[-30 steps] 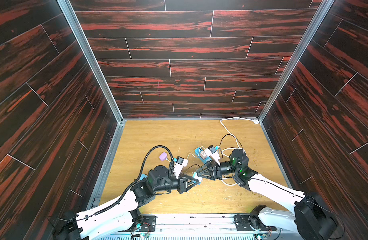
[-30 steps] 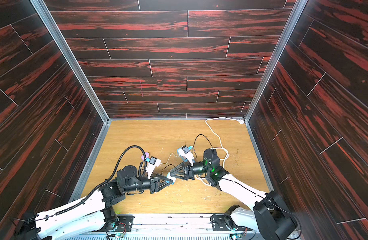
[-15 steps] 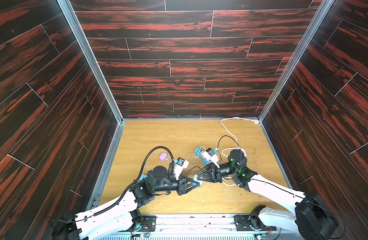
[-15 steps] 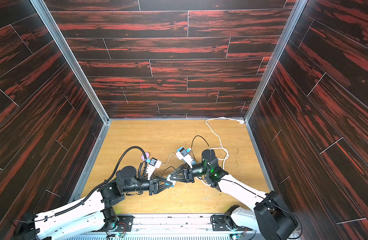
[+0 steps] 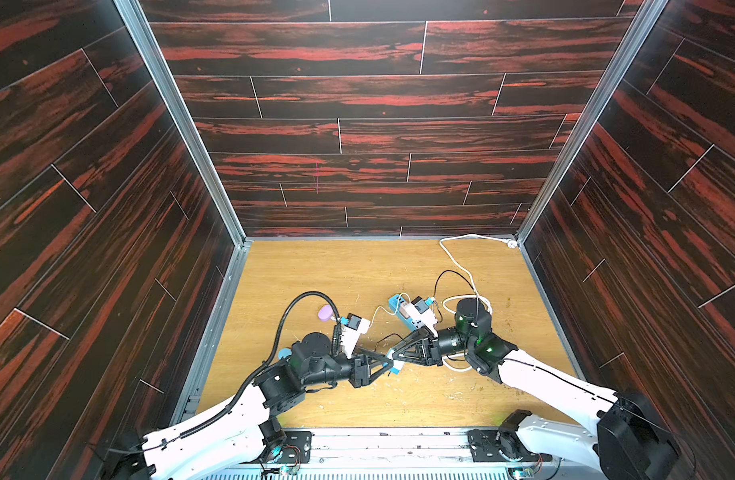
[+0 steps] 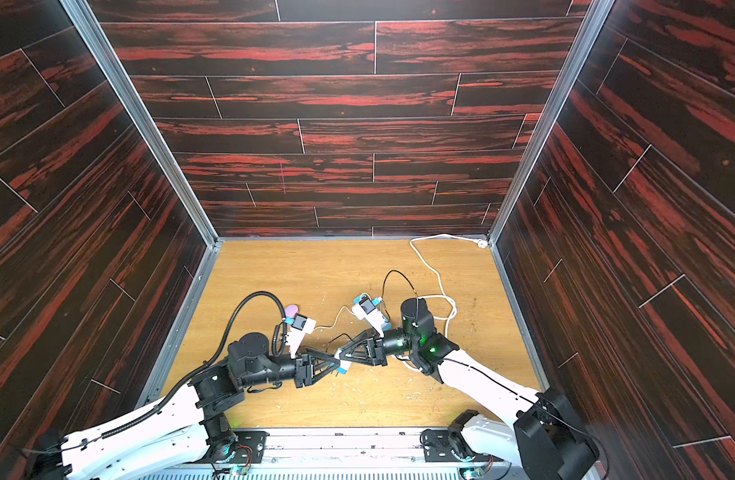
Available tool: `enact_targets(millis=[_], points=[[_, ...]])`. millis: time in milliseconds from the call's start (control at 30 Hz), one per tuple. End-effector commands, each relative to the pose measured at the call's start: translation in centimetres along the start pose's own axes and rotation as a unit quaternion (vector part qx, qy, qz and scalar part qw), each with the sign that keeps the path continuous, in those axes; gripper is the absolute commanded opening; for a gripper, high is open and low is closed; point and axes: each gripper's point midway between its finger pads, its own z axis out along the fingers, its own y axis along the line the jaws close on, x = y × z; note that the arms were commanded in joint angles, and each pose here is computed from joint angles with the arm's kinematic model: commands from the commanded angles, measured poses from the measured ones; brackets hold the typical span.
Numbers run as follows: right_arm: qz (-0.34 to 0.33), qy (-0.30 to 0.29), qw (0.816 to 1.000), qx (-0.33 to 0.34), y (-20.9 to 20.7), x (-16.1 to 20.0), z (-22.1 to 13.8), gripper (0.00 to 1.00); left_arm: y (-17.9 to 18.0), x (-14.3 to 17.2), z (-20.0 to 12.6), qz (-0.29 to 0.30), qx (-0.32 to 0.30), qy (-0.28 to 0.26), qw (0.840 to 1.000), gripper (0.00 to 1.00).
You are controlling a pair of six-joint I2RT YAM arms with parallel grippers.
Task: Charge the bluetooth headset
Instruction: Pick up the plug from the center of the board, then adjust the charging cable at the plug.
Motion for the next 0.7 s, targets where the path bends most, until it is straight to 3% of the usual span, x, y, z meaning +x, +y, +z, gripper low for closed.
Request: enact_targets(millis=[0, 300, 467, 667], points=[[-0.005, -0.011, 1.0, 0.025, -0.2, -1.1, -0.6, 0.08, 1.5, -0.3, -1.3, 0.007, -0.046, -0.023, 0.999, 0.5], [0.003, -0.017, 0.999, 0.045, -0.9, -1.7, -0.7, 0.08, 7.2, 0.4, -3.6, 0.007, -0.186, -0.052, 0.981, 0.58], [0.004, -0.023, 0.999, 0.045, -0.9, -2.0, -0.7, 0.08, 8.9, 1.5, -2.0, 0.021, -0.215, -0.006, 0.976, 0.61], [0.006, -0.027, 0.999, 0.044, -0.8, -2.1, -0.7, 0.09, 10.1, 1.9, 0.1, 0.043, -0.239, 0.012, 0.97, 0.61]])
